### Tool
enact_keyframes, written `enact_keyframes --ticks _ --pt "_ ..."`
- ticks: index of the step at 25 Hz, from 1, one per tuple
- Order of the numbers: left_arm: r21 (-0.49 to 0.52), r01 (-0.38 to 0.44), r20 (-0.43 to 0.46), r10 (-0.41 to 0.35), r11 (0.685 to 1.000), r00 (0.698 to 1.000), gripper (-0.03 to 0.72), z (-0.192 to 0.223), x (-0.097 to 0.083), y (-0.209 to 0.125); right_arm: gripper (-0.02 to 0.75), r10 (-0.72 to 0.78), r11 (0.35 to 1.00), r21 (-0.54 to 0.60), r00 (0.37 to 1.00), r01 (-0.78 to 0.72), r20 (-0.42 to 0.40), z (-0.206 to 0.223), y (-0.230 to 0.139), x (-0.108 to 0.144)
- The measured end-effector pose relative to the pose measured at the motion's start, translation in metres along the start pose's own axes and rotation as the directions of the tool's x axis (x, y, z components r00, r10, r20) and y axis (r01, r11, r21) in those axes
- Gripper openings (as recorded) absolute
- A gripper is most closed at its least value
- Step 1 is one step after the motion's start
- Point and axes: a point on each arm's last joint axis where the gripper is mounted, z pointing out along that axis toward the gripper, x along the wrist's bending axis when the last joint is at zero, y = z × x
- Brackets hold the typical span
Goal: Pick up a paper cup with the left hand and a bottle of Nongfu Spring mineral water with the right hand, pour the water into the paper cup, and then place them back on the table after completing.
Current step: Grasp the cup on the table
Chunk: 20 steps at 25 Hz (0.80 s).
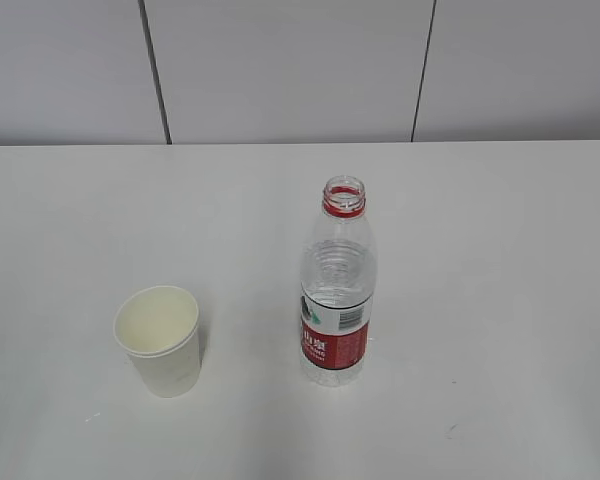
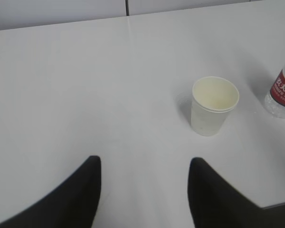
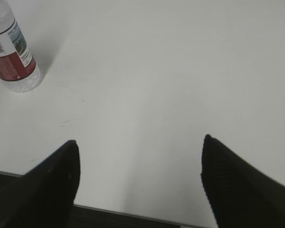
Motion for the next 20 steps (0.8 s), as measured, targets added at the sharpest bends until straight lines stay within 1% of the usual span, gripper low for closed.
enact_keyframes --ticks 20 --pt "0.0 0.0 0.0 0.0 1.0 1.0 0.375 0.0 0.0 0.0 0.587 0.0 1.0 0.0 1.0 0.0 0.0 0.0 0.0 0.0"
